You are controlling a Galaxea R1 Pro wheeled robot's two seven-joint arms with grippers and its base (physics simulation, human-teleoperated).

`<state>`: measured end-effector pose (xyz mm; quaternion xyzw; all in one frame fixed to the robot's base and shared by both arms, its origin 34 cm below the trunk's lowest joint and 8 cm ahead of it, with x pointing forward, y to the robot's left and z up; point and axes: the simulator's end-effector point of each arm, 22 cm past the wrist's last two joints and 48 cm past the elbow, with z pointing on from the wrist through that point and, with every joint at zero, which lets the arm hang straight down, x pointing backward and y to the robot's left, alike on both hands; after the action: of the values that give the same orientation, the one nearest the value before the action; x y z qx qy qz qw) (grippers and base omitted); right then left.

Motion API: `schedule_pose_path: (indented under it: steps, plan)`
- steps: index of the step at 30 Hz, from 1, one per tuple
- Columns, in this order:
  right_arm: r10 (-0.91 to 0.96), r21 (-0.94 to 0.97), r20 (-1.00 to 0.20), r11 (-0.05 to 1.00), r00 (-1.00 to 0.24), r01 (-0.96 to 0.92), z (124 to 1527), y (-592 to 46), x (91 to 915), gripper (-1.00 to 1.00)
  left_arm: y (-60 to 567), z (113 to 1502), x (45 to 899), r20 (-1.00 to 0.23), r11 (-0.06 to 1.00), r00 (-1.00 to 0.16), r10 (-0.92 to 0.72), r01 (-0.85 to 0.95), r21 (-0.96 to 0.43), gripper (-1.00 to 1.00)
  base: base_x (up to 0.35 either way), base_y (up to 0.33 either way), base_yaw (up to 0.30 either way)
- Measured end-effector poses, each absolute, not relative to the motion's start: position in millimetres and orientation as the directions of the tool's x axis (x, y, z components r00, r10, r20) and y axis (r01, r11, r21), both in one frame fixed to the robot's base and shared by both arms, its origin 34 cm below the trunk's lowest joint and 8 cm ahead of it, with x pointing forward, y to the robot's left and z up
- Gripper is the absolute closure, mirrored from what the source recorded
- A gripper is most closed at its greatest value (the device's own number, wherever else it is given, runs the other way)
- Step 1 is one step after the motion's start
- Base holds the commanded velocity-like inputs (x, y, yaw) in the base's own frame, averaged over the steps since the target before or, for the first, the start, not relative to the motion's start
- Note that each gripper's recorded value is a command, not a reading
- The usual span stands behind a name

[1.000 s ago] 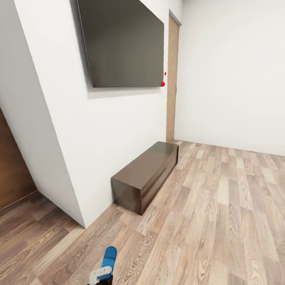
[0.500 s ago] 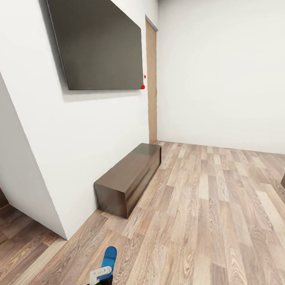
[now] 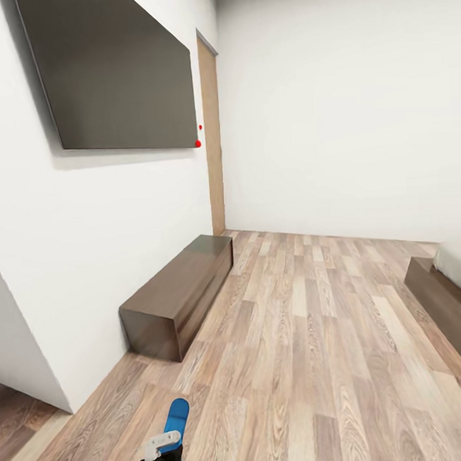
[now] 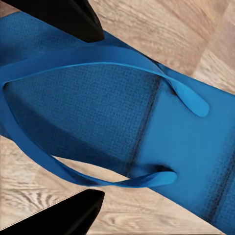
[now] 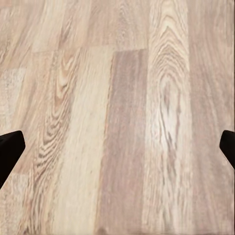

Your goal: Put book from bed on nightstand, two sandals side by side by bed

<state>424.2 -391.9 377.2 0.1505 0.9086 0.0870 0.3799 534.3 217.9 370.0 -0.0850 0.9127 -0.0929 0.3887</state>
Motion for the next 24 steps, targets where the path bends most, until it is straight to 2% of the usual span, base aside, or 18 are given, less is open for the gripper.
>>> schedule_pose_path:
  steps: [24]
  plan:
    - [0.342,0.276,-0.671,0.939,-0.657,0.207,380.8,-392.2,427.0,-1.0,218.1,374.6,537.0,-0.701,0.968,-0.676,-0.227,-0.081,-0.236,1.0,0.0,0.0,-0.3]
